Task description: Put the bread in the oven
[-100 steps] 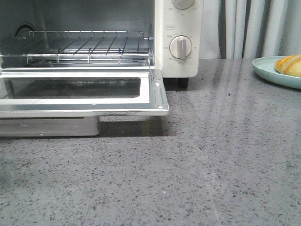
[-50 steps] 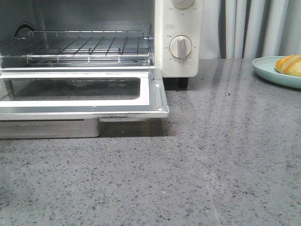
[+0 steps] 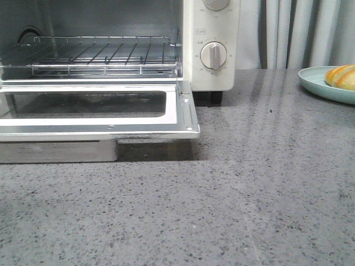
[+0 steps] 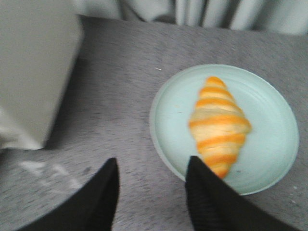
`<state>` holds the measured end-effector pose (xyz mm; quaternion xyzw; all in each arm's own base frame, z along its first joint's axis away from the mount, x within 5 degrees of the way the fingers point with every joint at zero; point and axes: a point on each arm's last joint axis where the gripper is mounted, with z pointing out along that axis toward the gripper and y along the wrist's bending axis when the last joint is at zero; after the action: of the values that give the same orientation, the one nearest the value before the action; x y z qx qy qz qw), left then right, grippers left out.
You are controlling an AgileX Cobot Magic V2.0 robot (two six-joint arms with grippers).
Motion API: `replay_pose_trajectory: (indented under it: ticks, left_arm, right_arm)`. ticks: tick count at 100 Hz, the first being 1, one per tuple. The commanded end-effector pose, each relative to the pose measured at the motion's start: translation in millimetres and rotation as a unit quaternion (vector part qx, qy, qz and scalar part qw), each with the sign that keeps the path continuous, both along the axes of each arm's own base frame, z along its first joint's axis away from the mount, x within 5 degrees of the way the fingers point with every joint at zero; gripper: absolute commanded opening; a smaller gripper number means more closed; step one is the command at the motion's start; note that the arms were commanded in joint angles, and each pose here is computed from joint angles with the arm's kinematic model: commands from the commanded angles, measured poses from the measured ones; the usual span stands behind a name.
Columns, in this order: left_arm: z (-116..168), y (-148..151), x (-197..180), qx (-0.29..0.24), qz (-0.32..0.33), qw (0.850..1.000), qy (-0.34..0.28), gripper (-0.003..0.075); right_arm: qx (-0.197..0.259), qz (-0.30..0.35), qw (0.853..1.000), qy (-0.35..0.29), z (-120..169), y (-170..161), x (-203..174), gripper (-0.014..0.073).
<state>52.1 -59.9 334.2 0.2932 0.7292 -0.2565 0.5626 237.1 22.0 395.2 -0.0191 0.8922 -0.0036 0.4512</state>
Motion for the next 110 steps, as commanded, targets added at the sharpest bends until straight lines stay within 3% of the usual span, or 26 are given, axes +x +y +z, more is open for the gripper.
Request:
replay_pose_trajectory:
  ticks: [1,22,52,77,87,98,110]
  left_arm:
    - [14.9,2.9,-7.2,-0.028,0.000,0.999,-0.026,-0.0021]
    - [14.1,5.7,-13.9,-0.019,-0.006,0.999,-0.034,-0.0021]
    - [14.0,5.6,-13.9,-0.018,-0.006,0.999,-0.033,-0.0021]
    - [14.9,4.2,-15.3,-0.034,-0.014,0.999,-0.024,-0.0022]
    - [15.0,4.1,-15.4,-0.035,-0.014,0.999,-0.023,-0.0021]
    - [15.0,4.1,-15.4,-0.035,-0.014,0.999,-0.023,-0.0022]
    - [15.0,4.1,-15.4,-0.035,-0.014,0.999,-0.023,-0.0021]
  right_arm:
    - [-0.010,-0.031,0.999,-0.029,6.6,-16.4,20.6,0.0371]
    - [-0.009,-0.095,0.995,0.017,-31.8,-54.2,62.2,0.0369]
    - [-0.009,-0.094,0.992,0.088,-84.2,-58.4,100.0,0.0369]
    - [0.033,-0.120,0.982,0.145,-125.5,-61.3,119.4,0.0365]
    - [0.037,-0.121,0.980,0.155,-132.6,-61.1,122.0,0.0260]
    - [0.038,-0.121,0.981,0.145,-128.1,-61.0,121.4,-0.0063]
    - [0.041,-0.116,0.990,0.075,-100.5,-59.9,116.7,-0.0069]
